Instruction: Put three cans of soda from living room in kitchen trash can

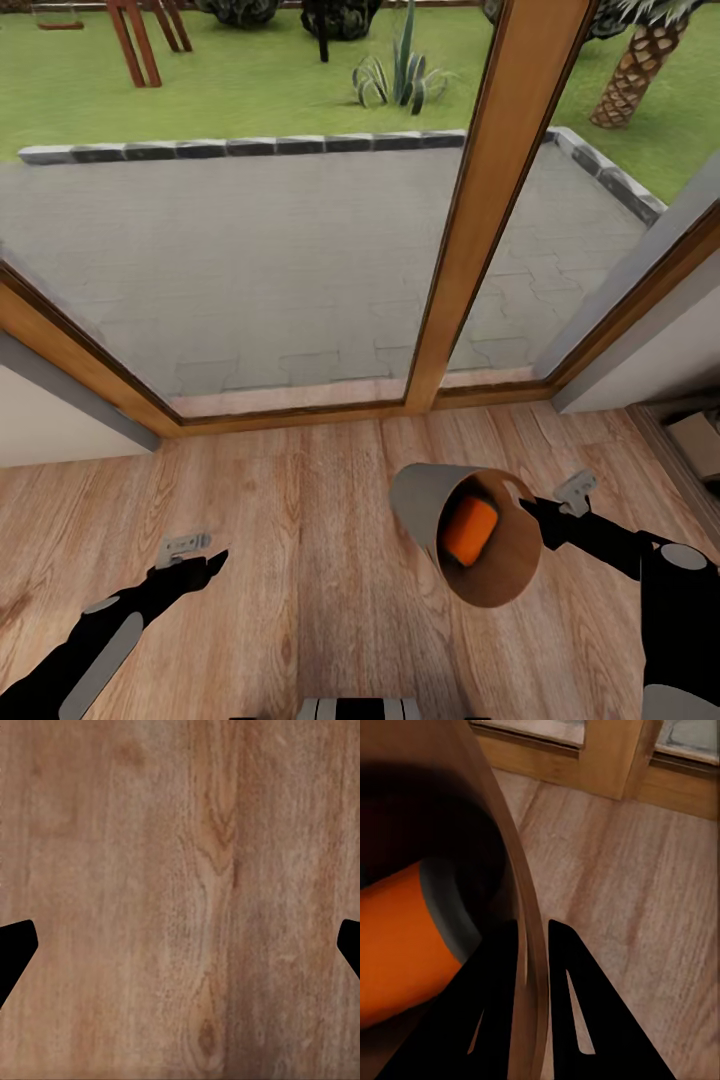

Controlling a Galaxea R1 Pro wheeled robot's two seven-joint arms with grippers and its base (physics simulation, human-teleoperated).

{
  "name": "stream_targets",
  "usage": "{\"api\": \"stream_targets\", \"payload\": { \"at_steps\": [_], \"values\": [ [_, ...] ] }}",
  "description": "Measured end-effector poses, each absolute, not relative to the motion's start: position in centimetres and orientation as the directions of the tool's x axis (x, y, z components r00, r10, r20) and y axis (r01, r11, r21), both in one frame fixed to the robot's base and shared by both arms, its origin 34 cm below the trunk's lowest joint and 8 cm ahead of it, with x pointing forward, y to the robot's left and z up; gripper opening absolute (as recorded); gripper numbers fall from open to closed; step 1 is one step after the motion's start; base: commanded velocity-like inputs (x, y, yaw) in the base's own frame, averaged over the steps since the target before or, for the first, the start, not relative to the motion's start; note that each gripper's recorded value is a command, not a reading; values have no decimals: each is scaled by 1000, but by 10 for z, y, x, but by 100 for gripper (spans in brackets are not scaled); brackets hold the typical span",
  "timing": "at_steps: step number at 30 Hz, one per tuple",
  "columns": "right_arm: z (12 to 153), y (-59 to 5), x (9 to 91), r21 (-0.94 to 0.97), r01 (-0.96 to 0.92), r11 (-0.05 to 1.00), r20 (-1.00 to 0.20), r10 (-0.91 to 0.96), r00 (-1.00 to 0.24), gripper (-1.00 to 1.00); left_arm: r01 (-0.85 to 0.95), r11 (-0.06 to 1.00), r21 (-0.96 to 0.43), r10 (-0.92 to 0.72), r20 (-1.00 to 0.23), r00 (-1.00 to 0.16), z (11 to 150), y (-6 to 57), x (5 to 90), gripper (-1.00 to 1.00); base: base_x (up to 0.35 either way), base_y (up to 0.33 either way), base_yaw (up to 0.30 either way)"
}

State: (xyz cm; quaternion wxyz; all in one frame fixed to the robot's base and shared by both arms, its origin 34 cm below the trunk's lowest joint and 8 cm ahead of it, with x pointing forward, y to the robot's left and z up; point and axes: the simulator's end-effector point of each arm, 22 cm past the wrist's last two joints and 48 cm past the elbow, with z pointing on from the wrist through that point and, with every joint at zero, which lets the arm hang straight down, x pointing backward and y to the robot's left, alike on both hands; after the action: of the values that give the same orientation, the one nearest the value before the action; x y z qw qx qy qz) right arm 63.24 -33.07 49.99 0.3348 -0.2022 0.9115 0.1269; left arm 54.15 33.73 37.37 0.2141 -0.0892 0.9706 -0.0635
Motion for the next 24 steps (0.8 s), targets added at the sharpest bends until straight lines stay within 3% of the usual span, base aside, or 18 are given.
{"api": "stream_targets", "payload": {
  "at_steps": [14,18,24],
  "values": [
    [496,-342,625,184,-304,935,-534,-164,-829,-100,-157,976,-150,-204,-385,-900,368,342,532,100,0,0,0],
    [504,-366,642,139,-286,948,-417,-206,-885,-100,-156,976,-151,-204,-385,-900,367,342,532,100,0,0,0],
    [527,-344,677,189,-324,927,-253,-273,-928,-100,-156,975,-156,-205,-384,-900,367,340,532,100,0,0,0]
  ]
}}
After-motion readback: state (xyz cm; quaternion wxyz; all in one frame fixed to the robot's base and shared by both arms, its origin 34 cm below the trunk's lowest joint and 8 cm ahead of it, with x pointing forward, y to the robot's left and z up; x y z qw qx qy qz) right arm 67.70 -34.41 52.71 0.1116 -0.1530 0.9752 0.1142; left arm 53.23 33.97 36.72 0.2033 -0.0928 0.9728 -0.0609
